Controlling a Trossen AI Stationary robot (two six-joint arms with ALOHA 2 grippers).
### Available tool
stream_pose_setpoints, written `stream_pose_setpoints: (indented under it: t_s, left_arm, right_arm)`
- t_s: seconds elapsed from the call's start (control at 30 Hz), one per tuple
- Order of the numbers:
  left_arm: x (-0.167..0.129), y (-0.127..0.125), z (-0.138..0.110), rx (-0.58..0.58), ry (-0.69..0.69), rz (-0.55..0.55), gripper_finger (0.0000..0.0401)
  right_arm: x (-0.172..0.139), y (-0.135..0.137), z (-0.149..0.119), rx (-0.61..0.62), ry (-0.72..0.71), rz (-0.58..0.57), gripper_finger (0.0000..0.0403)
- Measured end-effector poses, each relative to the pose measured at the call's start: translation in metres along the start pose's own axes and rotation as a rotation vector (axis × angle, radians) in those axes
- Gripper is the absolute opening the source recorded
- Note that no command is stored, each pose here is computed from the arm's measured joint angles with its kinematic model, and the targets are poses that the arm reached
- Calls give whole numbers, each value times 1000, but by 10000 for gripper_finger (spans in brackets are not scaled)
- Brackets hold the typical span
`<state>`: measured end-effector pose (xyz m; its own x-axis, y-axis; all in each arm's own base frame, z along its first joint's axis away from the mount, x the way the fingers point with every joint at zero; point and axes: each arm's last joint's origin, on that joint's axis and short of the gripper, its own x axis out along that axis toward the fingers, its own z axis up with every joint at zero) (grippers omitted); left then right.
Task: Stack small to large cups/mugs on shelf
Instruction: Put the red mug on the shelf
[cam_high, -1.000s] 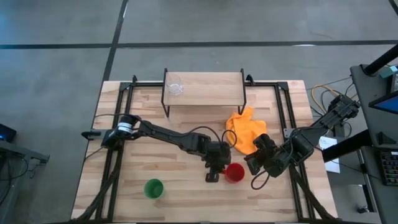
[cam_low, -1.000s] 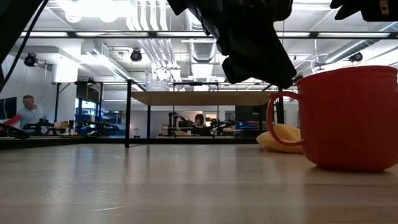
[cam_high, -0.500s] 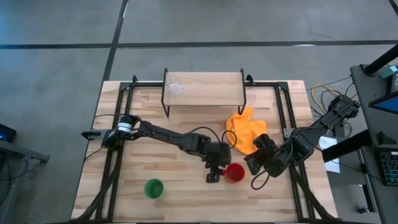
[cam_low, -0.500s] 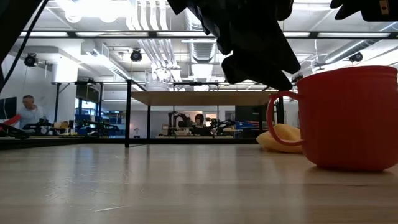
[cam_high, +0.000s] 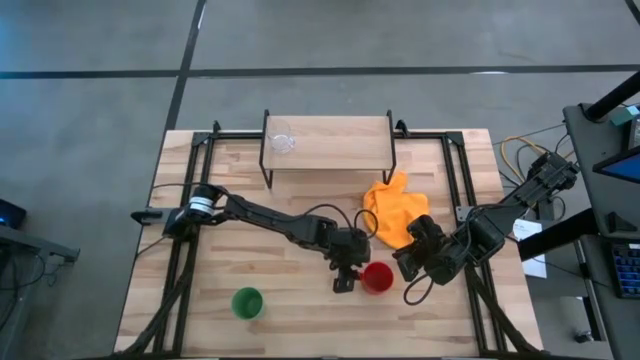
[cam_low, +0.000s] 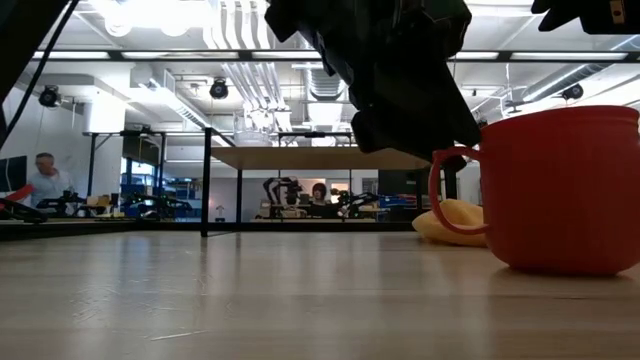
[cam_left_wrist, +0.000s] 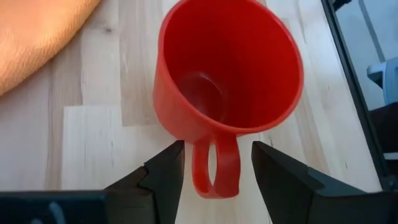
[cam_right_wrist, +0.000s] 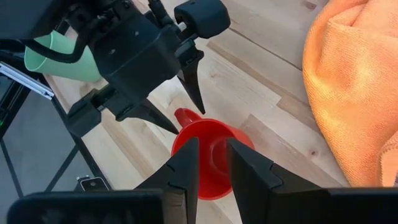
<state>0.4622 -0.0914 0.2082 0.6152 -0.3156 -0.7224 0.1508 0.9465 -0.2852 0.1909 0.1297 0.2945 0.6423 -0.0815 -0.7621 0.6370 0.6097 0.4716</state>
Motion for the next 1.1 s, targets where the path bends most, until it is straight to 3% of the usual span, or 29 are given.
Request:
stream_pose_setpoints:
  t_s: [1.1]
  left_arm:
    - [2,1,-1,10,-6,13,173]
  right_arm:
    - [0,0,0,-8,0,-1,81]
